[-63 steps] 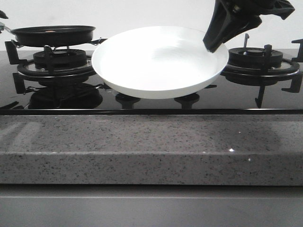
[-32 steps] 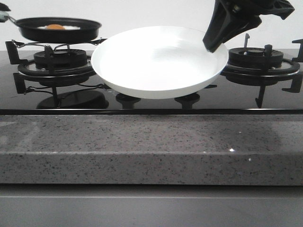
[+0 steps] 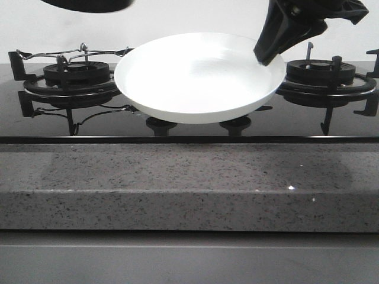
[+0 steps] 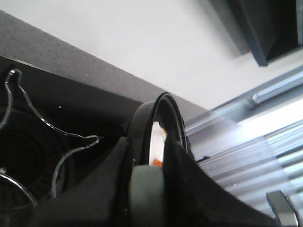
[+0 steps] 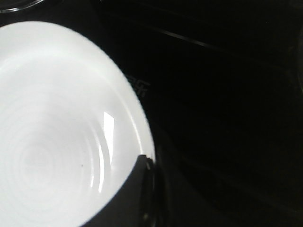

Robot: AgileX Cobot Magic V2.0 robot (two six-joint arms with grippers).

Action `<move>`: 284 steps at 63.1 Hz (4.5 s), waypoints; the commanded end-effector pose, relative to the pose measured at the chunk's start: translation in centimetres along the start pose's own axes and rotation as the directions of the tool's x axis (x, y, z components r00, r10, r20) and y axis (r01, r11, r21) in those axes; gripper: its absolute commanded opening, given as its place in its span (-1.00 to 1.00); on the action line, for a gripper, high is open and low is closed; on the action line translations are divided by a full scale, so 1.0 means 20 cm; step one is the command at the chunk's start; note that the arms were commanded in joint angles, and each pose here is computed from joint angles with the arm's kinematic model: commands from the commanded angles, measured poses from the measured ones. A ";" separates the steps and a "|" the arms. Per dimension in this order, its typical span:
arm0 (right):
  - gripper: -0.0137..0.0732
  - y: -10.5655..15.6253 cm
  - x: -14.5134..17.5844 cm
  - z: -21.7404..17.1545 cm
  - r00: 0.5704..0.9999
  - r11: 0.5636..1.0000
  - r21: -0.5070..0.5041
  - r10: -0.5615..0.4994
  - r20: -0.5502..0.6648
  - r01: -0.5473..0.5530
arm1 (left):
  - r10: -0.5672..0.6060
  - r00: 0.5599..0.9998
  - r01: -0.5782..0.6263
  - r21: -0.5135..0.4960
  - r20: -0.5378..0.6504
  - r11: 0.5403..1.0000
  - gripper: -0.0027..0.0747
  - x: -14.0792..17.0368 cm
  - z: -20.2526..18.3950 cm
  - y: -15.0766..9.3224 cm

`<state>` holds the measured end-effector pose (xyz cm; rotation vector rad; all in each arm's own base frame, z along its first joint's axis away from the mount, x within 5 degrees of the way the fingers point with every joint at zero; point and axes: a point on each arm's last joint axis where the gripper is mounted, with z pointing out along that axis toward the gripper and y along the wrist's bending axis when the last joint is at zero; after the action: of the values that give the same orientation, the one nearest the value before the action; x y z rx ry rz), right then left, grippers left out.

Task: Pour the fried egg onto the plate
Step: 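Lift the black frying pan by its green handle with the left gripper, then tilt the pan over the white plate with the left gripper, sliding the egg out, then return the empty pan onto its burner with the left gripper and release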

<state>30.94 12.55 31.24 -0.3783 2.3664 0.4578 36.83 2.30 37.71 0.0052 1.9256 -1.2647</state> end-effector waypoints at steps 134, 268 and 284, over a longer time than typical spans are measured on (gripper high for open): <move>-0.95 0.03 -0.07 -0.09 0.994 1.000 -0.011 0.000 0.108 0.001 | 0.936 0.351 -0.923 -0.168 0.003 0.346 -0.98 0.42 0.20 -1.12; -0.95 0.03 -0.07 -0.09 0.994 1.000 -0.012 0.000 0.106 0.001 | -0.207 0.972 0.215 -0.069 0.111 0.974 -0.54 -0.05 0.03 0.46; -0.95 0.03 -0.07 -0.09 0.994 1.000 -0.012 0.000 0.106 0.001 | -0.173 0.982 0.179 -0.082 0.075 0.980 0.44 -0.05 0.02 0.45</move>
<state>30.87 12.54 31.00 -0.3871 2.3797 0.4552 42.14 7.27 27.66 -0.3499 2.0388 -1.2650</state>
